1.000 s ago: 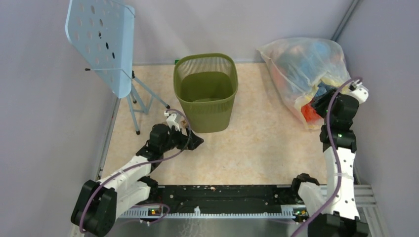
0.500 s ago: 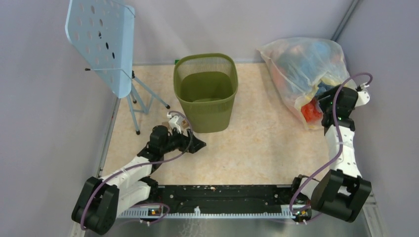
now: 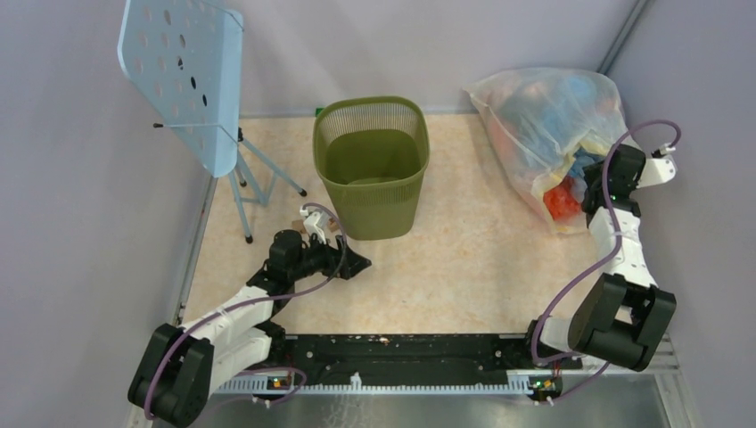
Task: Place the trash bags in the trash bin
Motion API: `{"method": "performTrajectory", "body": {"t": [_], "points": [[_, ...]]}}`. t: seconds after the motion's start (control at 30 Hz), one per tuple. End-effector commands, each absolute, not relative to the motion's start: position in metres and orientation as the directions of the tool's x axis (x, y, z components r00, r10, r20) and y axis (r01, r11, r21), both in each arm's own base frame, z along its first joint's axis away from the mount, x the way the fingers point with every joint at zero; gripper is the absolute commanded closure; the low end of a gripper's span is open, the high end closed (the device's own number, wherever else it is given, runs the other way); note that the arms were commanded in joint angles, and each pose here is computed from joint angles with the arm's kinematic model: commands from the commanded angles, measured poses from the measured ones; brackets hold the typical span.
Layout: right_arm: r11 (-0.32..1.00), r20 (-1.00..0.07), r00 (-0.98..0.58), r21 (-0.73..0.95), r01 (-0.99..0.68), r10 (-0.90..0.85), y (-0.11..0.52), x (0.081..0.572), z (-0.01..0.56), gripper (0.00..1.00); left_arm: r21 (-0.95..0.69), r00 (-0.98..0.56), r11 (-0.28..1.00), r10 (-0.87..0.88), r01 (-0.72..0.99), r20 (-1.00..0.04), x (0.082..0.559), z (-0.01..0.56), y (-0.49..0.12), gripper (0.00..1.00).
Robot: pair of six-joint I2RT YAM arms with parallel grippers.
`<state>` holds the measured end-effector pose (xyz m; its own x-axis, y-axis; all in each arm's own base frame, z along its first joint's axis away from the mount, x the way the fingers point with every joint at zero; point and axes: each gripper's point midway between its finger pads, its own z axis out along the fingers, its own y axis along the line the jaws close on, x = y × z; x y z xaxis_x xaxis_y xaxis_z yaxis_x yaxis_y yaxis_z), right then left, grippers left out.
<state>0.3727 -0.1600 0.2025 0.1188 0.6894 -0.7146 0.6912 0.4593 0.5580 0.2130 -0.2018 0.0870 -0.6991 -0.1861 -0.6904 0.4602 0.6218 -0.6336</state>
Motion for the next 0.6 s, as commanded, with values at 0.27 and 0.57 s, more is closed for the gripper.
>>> {"method": "performTrajectory", "body": {"t": [0.27,0.57], "points": [[0.463,-0.757,0.193,0.558,0.689,0.624,-0.17,0.357,0.267,1.0,-0.631,-0.682,0.625,-0.209,0.458,-0.701,0.216,0.093,-0.201,0.01],[0.483,-0.778,0.314,0.597,0.64,0.545,-0.159,0.299,0.348,1.0,-0.646,-0.688,0.611,-0.216,0.458,-0.693,0.208,0.094,-0.2,0.01]]}}
